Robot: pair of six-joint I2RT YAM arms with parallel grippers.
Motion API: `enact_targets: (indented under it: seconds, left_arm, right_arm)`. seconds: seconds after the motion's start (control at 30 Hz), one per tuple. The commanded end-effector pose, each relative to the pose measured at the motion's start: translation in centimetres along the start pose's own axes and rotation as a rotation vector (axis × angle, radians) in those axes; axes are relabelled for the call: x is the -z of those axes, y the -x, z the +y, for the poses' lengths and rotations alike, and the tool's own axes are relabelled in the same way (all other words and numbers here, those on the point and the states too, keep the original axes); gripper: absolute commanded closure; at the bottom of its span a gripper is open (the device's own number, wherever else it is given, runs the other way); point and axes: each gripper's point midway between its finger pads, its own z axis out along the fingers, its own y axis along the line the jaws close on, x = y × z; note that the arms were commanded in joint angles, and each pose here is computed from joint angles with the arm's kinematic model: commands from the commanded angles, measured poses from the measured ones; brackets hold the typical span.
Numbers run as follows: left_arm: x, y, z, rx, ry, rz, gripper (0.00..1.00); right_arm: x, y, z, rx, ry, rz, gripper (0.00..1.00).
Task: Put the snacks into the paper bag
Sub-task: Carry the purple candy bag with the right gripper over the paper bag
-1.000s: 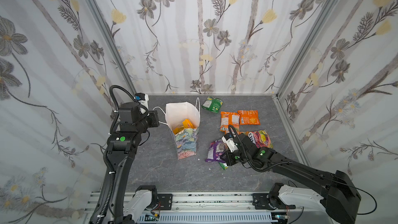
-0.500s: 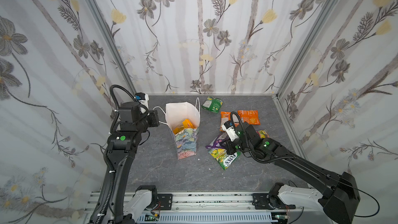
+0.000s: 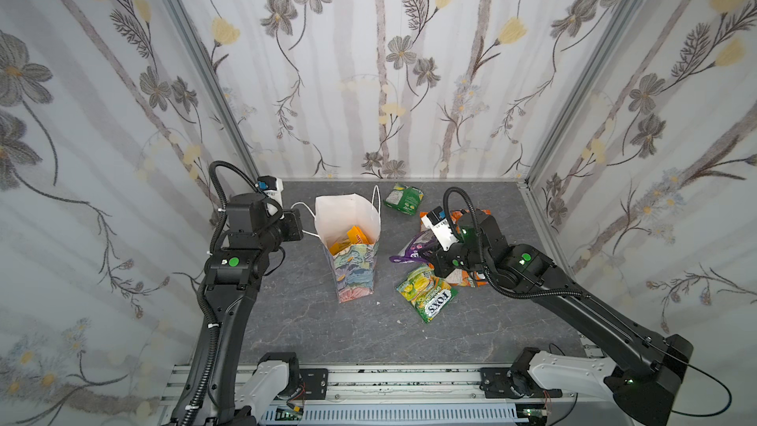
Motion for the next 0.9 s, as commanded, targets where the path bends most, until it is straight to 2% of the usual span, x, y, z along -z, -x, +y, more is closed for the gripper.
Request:
enact_targets:
  seconds: [0.0, 0.13, 0.5, 0.87]
  left_arm:
    - [0.2, 0.9, -0.3, -0.019, -0.009, -0.030, 1.00]
    - [0.1, 0.8, -0.3, -0.016, -0.011, -0.025, 1.00]
    - [0.4, 0.7, -0.2, -0.016, -0.007, -0.031, 1.00]
    - [0.5, 0.6, -0.2, -0.019, -0.003, -0.030, 1.00]
  right_arm:
    - [1.2, 1.9, 0.8, 0.062, 0.024, -0.044, 1.00]
    - [2.6, 4.7, 2.9, 0.097, 0.110, -0.130, 1.00]
    - [5.8, 11.3, 5.3, 0.195, 0.166, -0.362, 1.00]
    - [5.9, 14.2, 6.3, 0.263, 0.146, -0.397, 1.00]
